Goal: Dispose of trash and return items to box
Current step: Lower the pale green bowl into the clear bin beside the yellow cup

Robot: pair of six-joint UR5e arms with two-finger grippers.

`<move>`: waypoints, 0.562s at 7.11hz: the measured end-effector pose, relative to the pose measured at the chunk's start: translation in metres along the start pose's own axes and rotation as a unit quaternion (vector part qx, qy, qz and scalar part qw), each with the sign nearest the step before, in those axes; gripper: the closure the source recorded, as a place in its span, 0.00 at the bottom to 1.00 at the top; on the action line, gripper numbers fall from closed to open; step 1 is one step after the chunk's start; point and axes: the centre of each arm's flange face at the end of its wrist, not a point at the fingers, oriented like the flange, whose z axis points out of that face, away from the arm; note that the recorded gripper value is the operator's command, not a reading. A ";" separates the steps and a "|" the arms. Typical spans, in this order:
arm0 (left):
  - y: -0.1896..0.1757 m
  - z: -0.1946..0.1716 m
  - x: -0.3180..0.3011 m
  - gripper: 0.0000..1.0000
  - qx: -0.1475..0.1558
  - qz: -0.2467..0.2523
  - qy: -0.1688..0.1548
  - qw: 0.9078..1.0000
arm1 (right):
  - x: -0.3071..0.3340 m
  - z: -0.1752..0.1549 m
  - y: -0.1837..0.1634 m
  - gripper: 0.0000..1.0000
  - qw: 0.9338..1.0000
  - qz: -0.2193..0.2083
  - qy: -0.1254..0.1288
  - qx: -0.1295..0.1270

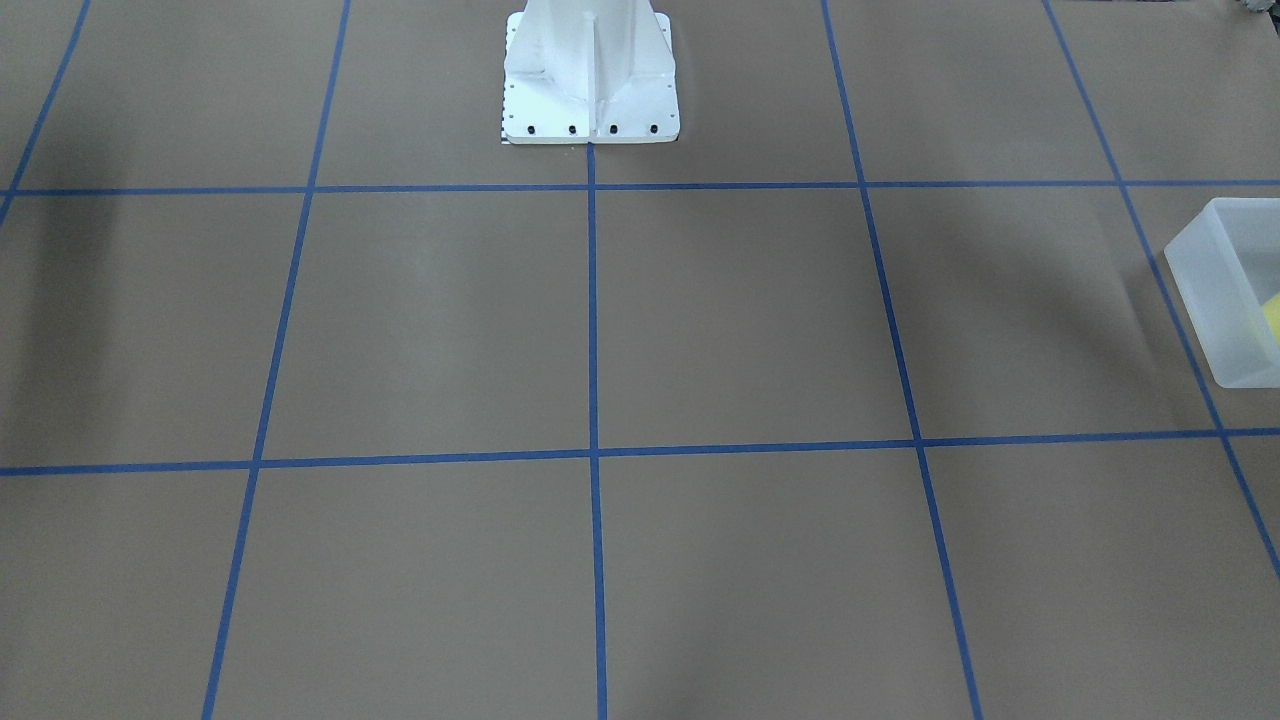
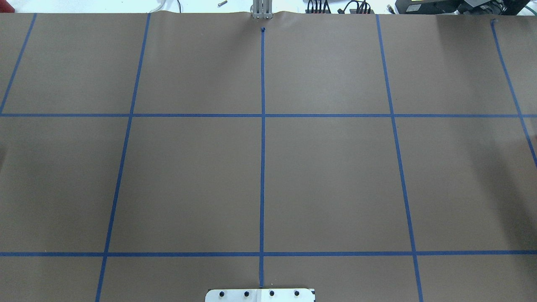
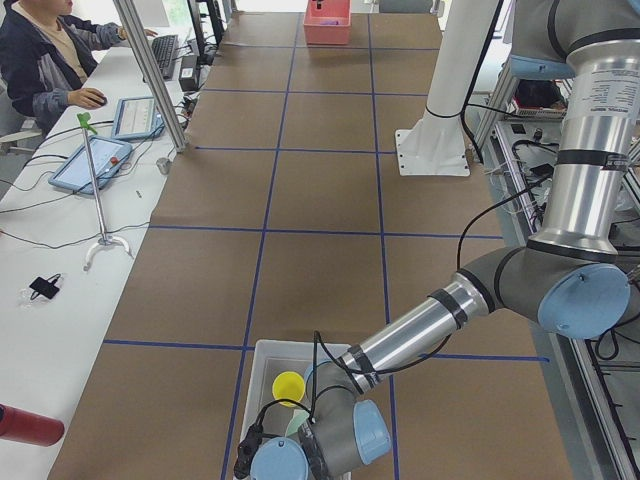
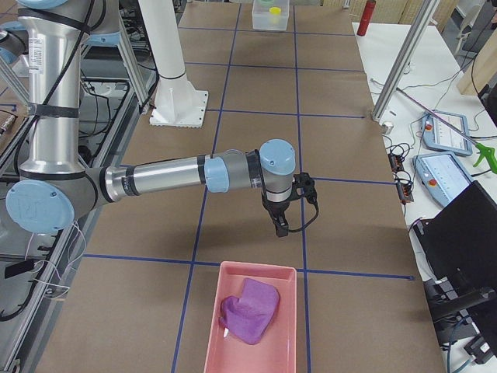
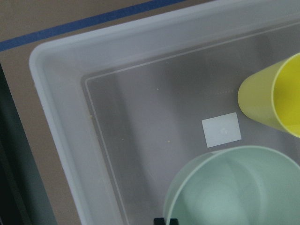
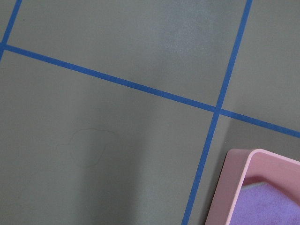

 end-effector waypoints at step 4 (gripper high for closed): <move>0.008 0.008 -0.003 1.00 -0.001 -0.031 0.000 1.000 | -0.005 -0.004 0.008 0.00 1.000 -0.002 0.000 0.002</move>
